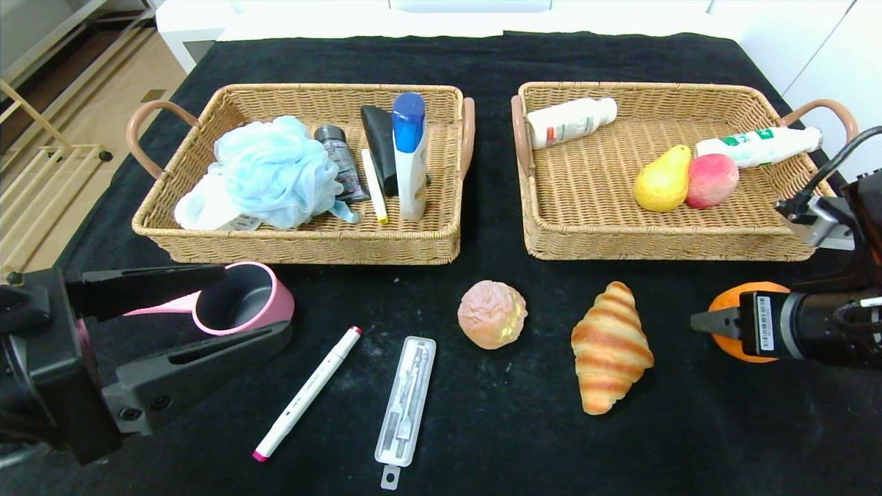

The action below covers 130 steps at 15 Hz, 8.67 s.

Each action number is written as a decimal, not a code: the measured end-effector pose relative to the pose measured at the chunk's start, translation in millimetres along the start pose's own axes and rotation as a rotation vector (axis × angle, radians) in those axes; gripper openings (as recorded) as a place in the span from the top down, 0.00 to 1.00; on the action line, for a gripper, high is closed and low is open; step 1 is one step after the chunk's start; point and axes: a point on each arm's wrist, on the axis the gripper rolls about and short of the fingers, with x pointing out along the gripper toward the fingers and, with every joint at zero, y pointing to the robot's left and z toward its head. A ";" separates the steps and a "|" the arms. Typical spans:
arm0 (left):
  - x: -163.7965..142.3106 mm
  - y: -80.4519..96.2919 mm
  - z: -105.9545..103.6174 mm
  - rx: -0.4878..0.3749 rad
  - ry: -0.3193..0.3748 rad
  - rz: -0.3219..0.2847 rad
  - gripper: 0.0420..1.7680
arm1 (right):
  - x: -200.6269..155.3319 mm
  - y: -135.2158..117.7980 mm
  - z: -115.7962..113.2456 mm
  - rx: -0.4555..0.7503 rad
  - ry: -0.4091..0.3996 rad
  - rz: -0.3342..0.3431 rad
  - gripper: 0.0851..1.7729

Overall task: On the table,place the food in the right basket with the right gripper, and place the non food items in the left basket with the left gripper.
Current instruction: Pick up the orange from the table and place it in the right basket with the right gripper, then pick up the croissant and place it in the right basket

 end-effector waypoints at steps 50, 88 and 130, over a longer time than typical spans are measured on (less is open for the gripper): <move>-0.8 -0.2 0.5 0.014 -0.005 -0.002 0.03 | 55.2 99.7 124.7 -0.123 -0.478 0.086 0.08; -0.9 -0.3 0.3 0.021 -0.003 -0.003 0.03 | 23.8 112.5 10.2 -0.020 0.215 0.017 0.04; 1.3 0.2 -2.9 0.029 0.011 -0.003 0.03 | 58.9 118.0 -7.6 -0.010 0.300 -0.073 0.56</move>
